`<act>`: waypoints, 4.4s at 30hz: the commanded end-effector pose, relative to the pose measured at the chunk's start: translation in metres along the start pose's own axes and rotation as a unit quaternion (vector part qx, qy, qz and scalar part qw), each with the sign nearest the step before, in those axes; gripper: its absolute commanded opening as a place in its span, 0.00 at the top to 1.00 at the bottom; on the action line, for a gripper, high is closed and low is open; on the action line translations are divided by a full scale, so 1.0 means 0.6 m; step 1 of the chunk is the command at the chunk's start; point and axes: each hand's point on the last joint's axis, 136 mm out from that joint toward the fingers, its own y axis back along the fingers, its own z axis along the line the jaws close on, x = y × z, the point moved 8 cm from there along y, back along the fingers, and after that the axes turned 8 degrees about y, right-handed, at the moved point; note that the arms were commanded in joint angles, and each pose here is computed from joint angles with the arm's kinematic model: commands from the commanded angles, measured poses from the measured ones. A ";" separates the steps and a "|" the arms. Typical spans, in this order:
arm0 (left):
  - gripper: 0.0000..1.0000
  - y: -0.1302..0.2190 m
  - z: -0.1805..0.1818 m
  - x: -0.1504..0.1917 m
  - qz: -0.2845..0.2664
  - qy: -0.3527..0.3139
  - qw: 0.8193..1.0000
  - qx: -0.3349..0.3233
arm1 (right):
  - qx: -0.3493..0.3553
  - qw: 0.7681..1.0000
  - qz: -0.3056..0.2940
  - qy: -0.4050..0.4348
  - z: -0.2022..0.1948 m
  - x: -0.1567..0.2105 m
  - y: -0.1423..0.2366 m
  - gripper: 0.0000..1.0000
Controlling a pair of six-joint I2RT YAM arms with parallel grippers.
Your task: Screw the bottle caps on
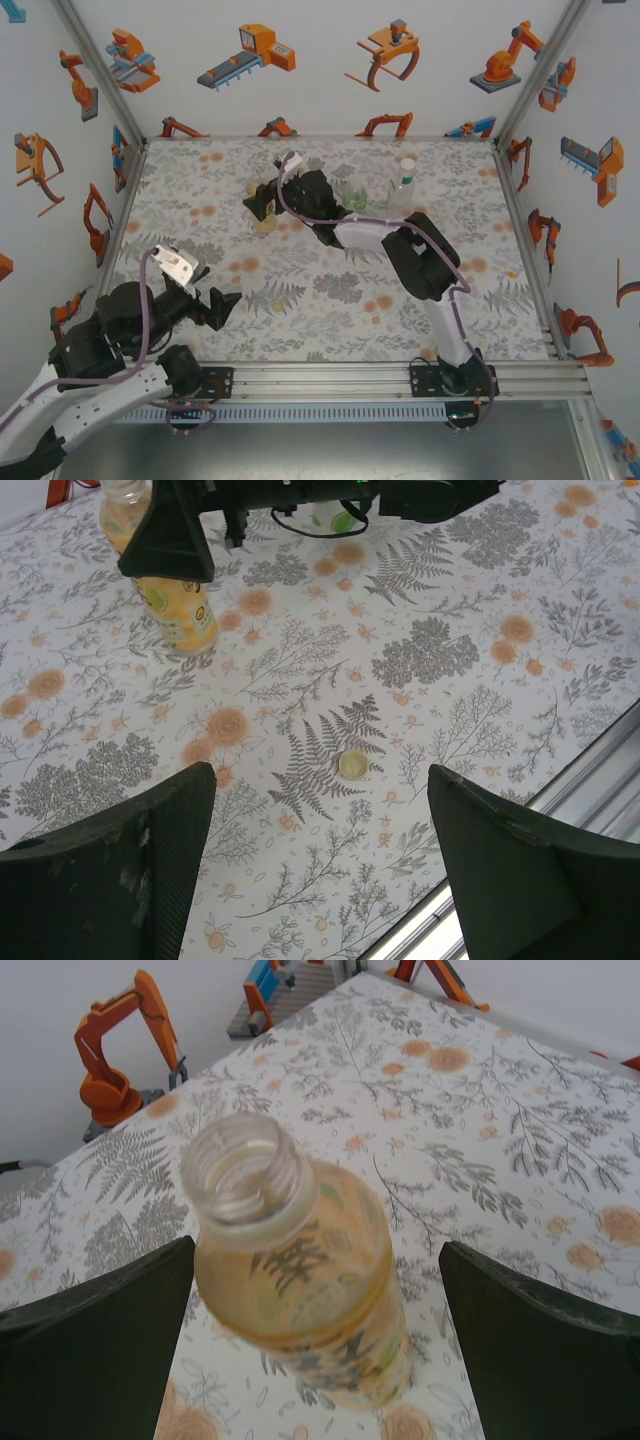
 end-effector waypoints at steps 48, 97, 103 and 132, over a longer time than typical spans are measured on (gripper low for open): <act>0.15 -0.058 -0.119 -0.128 -0.156 -0.032 0.955 0.250 | -0.297 0.954 -0.049 -0.004 0.242 -0.348 0.392 0.80; 0.22 -0.132 -0.201 -0.138 -0.091 -0.026 0.901 0.423 | -0.296 0.947 -0.127 0.012 0.290 -0.423 0.488 0.93; 0.25 -0.134 -0.199 -0.132 -0.083 -0.027 0.903 0.420 | -0.298 0.946 -0.128 0.020 0.294 -0.426 0.488 0.94; 1.00 -0.089 -0.119 -0.132 -0.097 -0.041 0.968 0.230 | -0.090 0.996 -0.013 -0.017 0.234 -0.342 0.496 0.33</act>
